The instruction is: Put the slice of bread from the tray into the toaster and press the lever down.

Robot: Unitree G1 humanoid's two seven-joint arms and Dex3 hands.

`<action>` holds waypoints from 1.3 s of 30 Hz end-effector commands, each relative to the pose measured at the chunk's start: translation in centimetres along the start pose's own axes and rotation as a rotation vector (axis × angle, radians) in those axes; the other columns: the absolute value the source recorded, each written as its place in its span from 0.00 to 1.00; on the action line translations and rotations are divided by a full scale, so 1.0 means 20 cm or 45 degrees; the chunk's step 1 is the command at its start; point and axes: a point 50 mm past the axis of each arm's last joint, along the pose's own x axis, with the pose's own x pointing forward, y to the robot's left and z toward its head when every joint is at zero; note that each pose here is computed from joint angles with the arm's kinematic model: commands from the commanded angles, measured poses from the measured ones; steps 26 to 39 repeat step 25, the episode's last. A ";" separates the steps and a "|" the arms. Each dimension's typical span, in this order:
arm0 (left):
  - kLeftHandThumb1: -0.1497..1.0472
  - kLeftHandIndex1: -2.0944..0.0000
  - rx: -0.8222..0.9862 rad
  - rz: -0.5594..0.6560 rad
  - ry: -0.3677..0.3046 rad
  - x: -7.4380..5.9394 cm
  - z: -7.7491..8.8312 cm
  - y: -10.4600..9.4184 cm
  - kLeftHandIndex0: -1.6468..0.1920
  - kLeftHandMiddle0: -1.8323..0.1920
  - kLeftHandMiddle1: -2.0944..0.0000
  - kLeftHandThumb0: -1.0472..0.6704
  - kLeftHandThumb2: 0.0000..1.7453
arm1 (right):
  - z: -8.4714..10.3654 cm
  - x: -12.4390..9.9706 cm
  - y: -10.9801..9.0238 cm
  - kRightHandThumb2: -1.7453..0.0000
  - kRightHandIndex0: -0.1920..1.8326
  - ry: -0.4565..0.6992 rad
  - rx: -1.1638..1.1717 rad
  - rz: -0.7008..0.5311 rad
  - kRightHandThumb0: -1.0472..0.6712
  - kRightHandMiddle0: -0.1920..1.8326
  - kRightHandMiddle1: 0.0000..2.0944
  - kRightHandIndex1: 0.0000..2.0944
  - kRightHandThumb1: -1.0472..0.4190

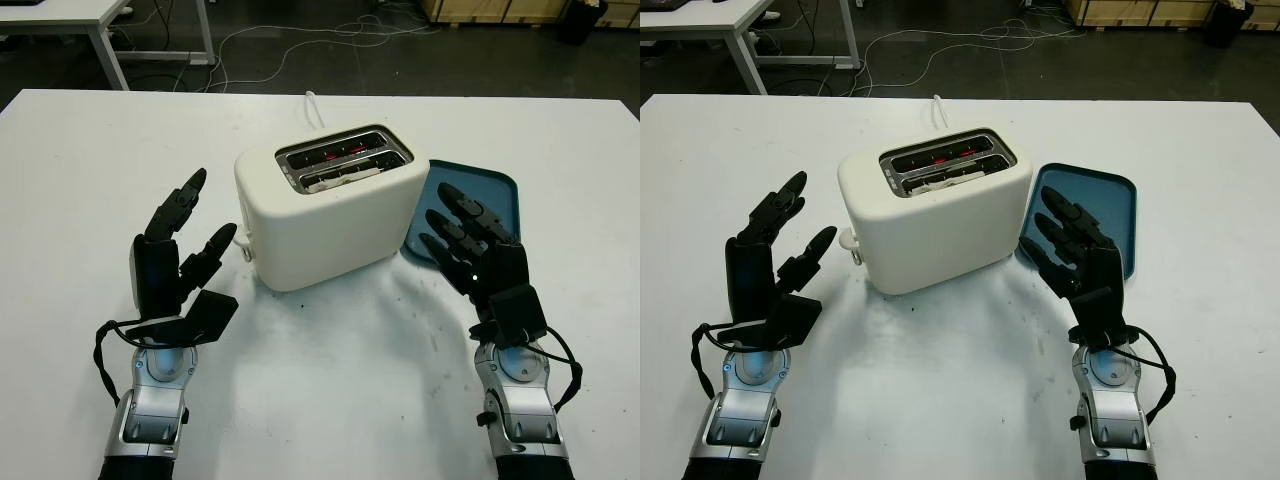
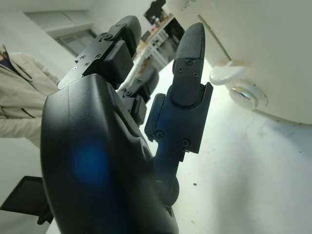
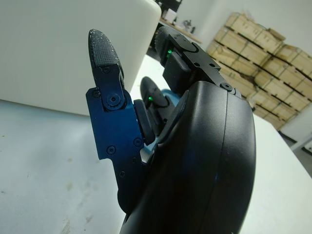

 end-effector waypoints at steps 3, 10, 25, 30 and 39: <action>0.89 1.00 -0.001 -0.016 -0.005 0.01 0.00 0.00 0.59 0.68 0.78 0.32 0.12 | 0.01 0.01 -0.01 0.97 0.41 -0.009 0.004 0.002 0.30 0.40 0.00 0.00 0.09; 0.89 1.00 0.017 -0.023 -0.012 0.01 0.00 0.00 0.59 0.67 0.78 0.31 0.13 | 0.00 0.01 0.00 0.97 0.42 -0.003 0.011 -0.001 0.29 0.40 0.00 0.00 0.09; 0.89 1.00 0.018 -0.022 -0.007 0.00 0.00 0.00 0.59 0.67 0.78 0.32 0.13 | 0.00 0.01 0.00 0.98 0.41 0.001 0.019 0.002 0.30 0.39 0.00 0.00 0.09; 0.89 1.00 0.018 -0.022 -0.007 0.00 0.00 0.00 0.59 0.67 0.78 0.32 0.13 | 0.00 0.01 0.00 0.98 0.41 0.001 0.019 0.002 0.30 0.39 0.00 0.00 0.09; 0.89 1.00 0.018 -0.022 -0.007 0.00 0.00 0.00 0.59 0.67 0.78 0.32 0.13 | 0.00 0.01 0.00 0.98 0.41 0.001 0.019 0.002 0.30 0.39 0.00 0.00 0.09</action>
